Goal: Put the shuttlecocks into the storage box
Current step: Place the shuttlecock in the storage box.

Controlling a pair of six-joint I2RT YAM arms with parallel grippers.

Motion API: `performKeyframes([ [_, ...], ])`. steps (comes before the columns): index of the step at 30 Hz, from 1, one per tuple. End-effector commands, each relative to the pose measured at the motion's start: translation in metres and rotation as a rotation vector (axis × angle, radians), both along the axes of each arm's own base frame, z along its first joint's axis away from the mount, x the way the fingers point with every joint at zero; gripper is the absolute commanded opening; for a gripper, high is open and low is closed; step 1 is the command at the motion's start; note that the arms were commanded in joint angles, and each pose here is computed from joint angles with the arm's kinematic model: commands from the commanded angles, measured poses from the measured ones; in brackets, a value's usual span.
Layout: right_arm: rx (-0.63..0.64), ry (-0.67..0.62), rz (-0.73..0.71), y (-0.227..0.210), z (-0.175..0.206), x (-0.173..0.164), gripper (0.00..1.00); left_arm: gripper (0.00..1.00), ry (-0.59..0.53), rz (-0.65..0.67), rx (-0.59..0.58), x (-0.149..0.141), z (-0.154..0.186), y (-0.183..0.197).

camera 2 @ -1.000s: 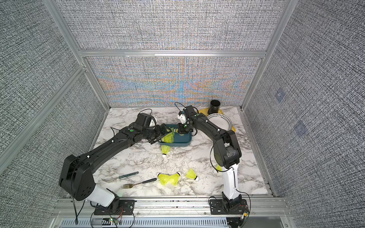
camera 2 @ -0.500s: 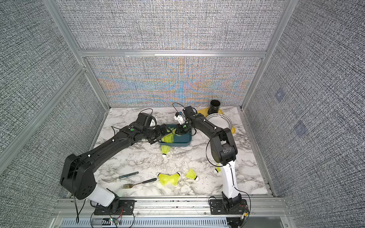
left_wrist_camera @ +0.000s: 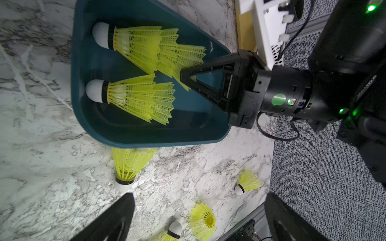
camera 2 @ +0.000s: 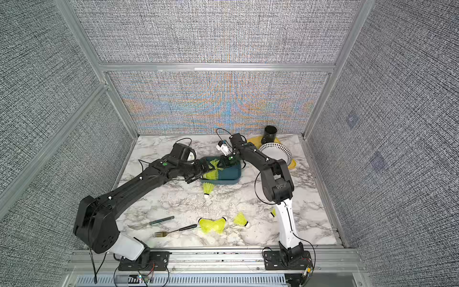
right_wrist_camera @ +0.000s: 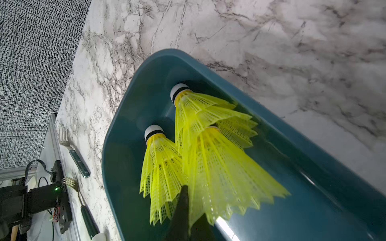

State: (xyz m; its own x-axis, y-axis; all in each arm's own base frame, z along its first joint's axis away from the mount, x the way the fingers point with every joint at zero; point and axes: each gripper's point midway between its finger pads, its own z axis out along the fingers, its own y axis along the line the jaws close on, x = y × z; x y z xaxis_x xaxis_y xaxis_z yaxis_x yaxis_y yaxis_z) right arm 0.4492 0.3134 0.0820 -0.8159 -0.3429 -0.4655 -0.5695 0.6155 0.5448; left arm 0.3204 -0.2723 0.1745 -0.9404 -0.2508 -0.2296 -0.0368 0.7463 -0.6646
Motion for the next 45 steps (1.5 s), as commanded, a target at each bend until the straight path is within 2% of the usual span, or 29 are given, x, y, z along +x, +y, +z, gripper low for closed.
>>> performKeyframes([
  [1, 0.032, 0.009, 0.025, 0.005, 0.0, 0.0, 0.0, 1.0, 0.004, -0.001, 0.008, -0.004, -0.001, 0.003],
  [21, 0.064, 0.047, 0.043, 0.012, -0.012, 0.0, 0.0, 1.0, 0.012, 0.0, 0.007, -0.008, -0.003, 0.003],
  [27, 0.04, 0.014, 0.011, 0.007, -0.004, 0.007, 0.19, 1.0, 0.012, -0.003, 0.007, -0.01, -0.003, 0.002],
  [33, 0.034, -0.012, -0.015, 0.003, 0.009, 0.012, 0.32, 1.0, 0.009, -0.004, 0.008, -0.011, -0.002, 0.002],
  [45, 0.013, -0.016, -0.043, -0.013, 0.014, 0.007, 0.34, 1.0, 0.009, -0.004, 0.009, -0.014, -0.003, 0.004],
])
